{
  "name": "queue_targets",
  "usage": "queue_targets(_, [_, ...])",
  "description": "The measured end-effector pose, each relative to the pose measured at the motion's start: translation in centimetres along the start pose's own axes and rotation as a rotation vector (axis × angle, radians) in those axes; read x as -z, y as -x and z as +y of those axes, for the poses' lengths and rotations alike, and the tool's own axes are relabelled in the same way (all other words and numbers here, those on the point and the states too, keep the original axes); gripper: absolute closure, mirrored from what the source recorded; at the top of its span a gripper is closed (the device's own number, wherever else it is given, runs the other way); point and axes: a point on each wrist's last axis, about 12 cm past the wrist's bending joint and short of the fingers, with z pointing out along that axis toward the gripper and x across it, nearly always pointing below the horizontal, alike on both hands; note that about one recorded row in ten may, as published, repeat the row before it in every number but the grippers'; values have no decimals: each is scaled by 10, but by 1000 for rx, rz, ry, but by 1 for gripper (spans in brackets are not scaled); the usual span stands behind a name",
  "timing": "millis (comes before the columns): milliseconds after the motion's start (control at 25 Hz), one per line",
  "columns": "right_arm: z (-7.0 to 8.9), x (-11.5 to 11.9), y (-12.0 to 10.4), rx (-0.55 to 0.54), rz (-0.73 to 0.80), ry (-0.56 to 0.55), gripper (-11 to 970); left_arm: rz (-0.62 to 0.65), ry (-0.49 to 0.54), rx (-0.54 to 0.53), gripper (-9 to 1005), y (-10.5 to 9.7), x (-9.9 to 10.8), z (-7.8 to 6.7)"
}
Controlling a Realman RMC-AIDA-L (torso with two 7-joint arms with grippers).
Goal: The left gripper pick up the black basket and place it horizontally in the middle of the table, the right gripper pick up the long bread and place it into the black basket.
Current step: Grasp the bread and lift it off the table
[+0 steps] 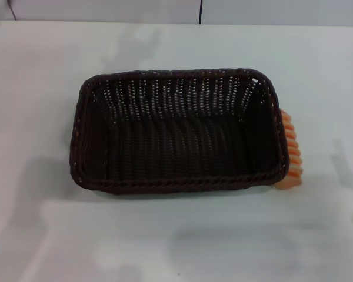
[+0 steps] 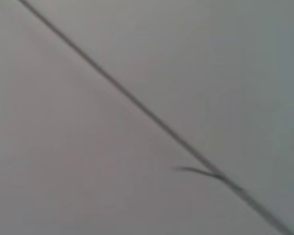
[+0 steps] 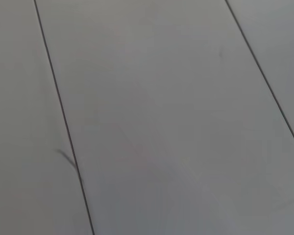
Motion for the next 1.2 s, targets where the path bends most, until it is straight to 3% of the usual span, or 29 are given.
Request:
queue_targets(40, [-1,-1,-1,2,8,0,192,0,0,0,273,0,0,0])
queue_targets(80, [-1,-1,-2,4,16,0,192,-8,93,-18,274,-4,4,-7])
queue_targets(160, [-2,-3,-4,10,38,0,192,-8,93,-18,274,-4,4,-7])
queue_targets(200, [-2,-3,-6,15,50,0,192,-34,274,-40,274,-11,14,-15])
queue_targets(240, [-2,-3,-7,20,61,2,192,-34,274,-40,274,-11,14,-15])
queue_targets(280, [-3,-3,-9,26,76,3,192,-105,437,16,274,-29,32,-26])
queue_targets(320, [-4,-3,-10,31,90,6,192,-141,465,116,274,-41,42,-29])
queue_targets(360, [-4,-2,-11,34,102,10,192,-141,465,116,274,-41,42,-29])
queue_targets(400, [-4,-2,-12,37,112,14,193,-155,450,283,274,-63,51,-34])
queue_targets(480, [-3,-1,-15,40,136,28,193,-166,438,446,274,-94,63,-37])
queue_targets(560, [-2,0,-17,41,153,44,193,-172,438,485,274,-102,67,-38])
queue_targets(600, [-1,1,-18,41,161,52,193,-192,460,616,274,-133,85,-38])
queue_targets(680, [0,2,-19,42,177,62,193,-175,485,671,274,-153,96,-37])
queue_targets(720, [0,2,-20,42,186,64,193,-175,485,671,274,-153,96,-37])
queue_targets(800, [0,2,-23,43,210,66,193,-109,539,709,274,-176,111,-33])
queue_targets(1200, [8,-15,-42,51,349,135,193,-43,570,724,274,-190,127,-34])
